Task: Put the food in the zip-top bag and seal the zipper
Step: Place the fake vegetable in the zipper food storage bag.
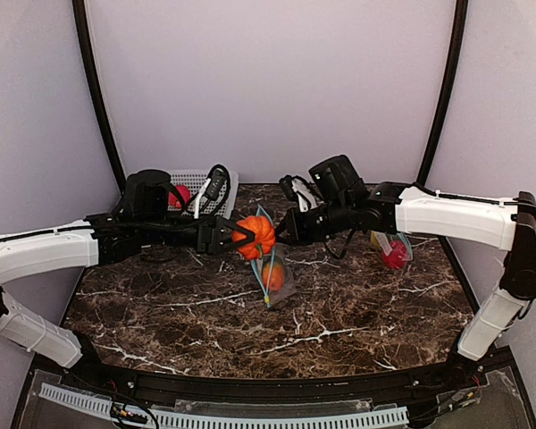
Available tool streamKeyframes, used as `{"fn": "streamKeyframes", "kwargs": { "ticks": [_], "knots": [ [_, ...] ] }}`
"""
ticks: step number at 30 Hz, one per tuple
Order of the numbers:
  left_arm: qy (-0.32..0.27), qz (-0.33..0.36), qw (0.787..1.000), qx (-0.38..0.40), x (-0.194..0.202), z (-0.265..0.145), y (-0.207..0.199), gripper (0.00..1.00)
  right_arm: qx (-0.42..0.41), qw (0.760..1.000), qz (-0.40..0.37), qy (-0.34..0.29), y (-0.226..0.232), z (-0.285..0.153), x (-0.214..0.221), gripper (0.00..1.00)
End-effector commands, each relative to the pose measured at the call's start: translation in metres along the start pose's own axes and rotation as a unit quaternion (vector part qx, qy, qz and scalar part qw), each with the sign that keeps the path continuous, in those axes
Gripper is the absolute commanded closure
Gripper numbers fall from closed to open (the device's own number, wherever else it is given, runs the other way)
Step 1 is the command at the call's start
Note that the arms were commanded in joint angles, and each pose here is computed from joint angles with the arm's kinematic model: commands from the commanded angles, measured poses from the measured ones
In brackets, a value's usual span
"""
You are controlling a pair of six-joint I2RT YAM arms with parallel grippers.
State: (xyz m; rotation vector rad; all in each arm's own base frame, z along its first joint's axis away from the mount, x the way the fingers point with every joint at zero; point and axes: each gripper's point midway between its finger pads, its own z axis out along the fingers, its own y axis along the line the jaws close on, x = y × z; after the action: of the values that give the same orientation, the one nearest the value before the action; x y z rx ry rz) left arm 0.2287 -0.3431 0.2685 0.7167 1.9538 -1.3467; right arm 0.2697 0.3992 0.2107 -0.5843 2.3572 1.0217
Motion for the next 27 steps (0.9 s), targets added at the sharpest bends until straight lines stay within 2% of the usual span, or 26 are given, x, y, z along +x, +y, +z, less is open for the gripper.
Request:
{"fn": "streamKeyframes", "kwargs": {
  "ticks": [1,19,27],
  "knots": [
    [-0.017,-0.003,1.0,-0.008,-0.002,0.004,0.005,0.51,-0.002,1.0,-0.008,-0.012,0.008,-0.005,-0.006,1.0],
    [0.02,-0.046,0.987,-0.152,0.028,0.012,0.073,0.51,-0.015,1.0,-0.016,-0.012,0.017,-0.008,-0.007,1.0],
    [0.027,-0.054,0.982,-0.178,0.027,0.019,0.084,0.51,-0.038,0.999,-0.021,-0.004,0.027,-0.003,-0.005,1.0]
  ]
}}
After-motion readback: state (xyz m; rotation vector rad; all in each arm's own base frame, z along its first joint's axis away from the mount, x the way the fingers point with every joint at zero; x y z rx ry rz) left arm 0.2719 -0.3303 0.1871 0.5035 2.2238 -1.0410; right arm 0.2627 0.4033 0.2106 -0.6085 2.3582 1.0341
